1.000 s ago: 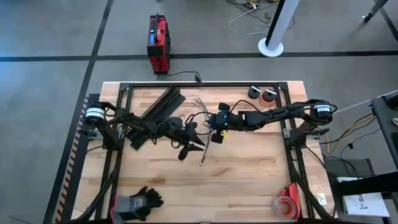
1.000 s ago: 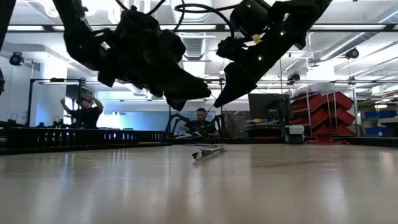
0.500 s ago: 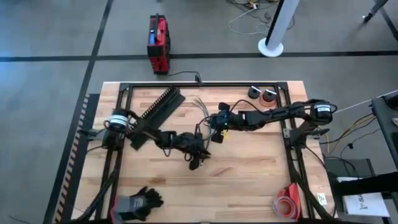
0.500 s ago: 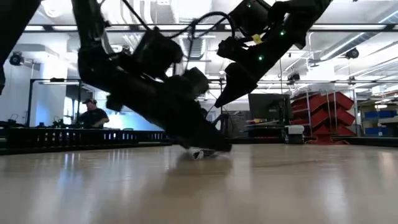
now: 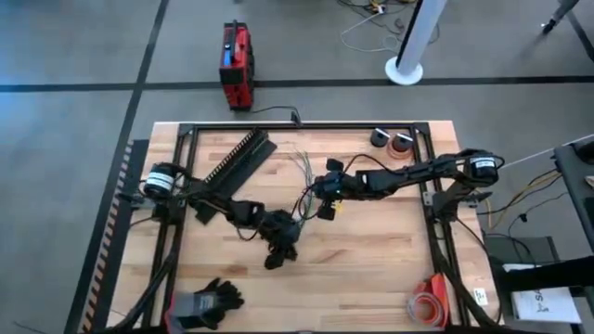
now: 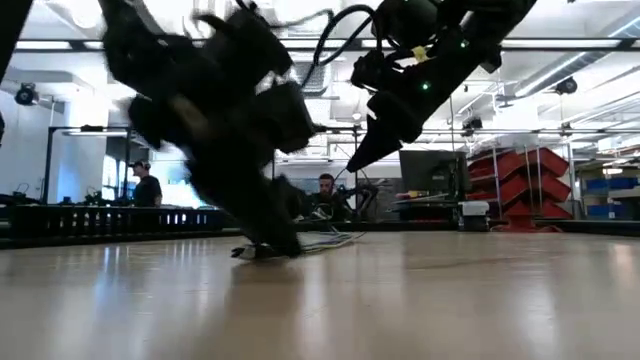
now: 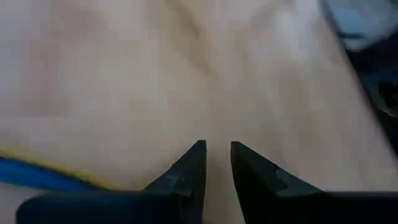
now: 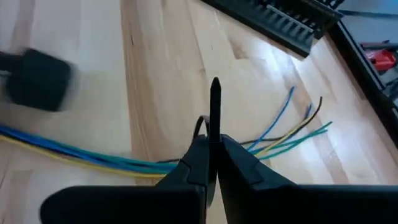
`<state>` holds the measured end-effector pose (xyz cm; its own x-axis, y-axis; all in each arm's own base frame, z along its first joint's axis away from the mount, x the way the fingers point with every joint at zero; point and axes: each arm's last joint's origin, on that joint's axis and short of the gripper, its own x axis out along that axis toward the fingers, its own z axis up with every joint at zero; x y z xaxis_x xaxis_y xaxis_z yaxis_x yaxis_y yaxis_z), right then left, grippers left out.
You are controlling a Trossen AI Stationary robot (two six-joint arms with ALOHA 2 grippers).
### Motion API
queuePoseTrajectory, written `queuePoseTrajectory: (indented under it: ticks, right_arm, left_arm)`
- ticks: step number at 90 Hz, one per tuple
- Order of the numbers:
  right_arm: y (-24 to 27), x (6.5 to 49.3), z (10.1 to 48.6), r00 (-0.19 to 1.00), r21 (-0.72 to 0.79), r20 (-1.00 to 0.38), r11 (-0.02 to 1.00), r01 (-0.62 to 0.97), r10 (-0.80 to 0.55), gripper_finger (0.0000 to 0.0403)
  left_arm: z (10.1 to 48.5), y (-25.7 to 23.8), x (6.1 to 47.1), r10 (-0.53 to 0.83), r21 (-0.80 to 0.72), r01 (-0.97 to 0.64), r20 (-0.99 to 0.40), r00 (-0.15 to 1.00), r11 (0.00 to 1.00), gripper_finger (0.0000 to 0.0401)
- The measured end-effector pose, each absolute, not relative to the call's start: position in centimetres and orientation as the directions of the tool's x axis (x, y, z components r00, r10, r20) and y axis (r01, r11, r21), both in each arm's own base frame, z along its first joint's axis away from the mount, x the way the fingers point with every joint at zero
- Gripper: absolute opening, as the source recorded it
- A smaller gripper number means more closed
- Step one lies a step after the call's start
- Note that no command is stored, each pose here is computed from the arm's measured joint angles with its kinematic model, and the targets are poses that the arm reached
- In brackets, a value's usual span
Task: Ziptie cables
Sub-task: Wrap the cable wires together using a black zip tie
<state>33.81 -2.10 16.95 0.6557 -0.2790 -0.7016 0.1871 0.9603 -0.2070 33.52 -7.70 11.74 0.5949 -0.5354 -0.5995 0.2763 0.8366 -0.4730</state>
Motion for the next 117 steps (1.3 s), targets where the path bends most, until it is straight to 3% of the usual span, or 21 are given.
queuePoseTrajectory:
  ticks: [18, 26, 36, 44, 52, 75, 98, 117]
  right_arm:
    - [-2.0, 33.9, 17.0, 0.661, -0.19, -0.694, 0.958, 0.214, -0.285, 0.0003]
    - [-1.9, 33.9, 17.1, 0.668, -0.191, -0.688, 0.959, 0.21, -0.284, 0.0003]
    - [-1.9, 34.1, 17.2, 0.685, -0.188, -0.674, 0.961, 0.201, -0.275, 0.0003]
    - [-1.8, 34.2, 17.2, 0.696, -0.17, -0.674, 0.969, 0.18, -0.247, 0.0003]
    - [-1.7, 34.2, 17.2, 0.7, -0.162, -0.673, 0.971, 0.175, -0.238, 0.0003]
    - [-1.7, 34.4, 17.3, 0.717, -0.151, -0.661, 0.975, 0.162, -0.221, 0.0003]
    - [-1.9, 34.5, 17.4, 0.739, -0.099, -0.661, 0.991, 0.093, -0.135, 0.0003]
    - [-2.7, 34.5, 17.4, 0.74, -0.099, -0.655, 0.989, 0.113, -0.15, 0.0003]
  left_arm:
    - [12.5, -9.4, 30.9, -0.591, -0.515, 0.307, -0.59, 0.551, 0.8, 0.0059]
    - [14.6, -9.2, 30.2, -0.567, -0.464, 0.342, -0.541, 0.621, 0.817, 0.0059]
    - [16.8, -8.0, 28.9, -0.409, -0.274, 0.312, -0.463, 0.786, 0.91, 0.0059]
    - [17.9, -6.6, 27.7, -0.224, -0.143, 0.183, -0.37, 0.902, 0.973, 0.0059]
    - [18.2, -4.9, 26.7, -0.081, -0.105, 0.053, -0.283, 0.956, 0.993, 0.0059]
    - [16.2, -0.8, 25.8, 0.066, -0.11, -0.088, -0.186, 0.98, 0.99, 0.0101]
    - [15.0, 1.6, 28.7, 0.111, -0.048, -0.121, -0.162, 0.981, 0.992, 0.0165]
    - [15.1, 3.0, 30.3, 0.123, -0.011, -0.125, -0.11, 0.986, 0.992, 0.0176]
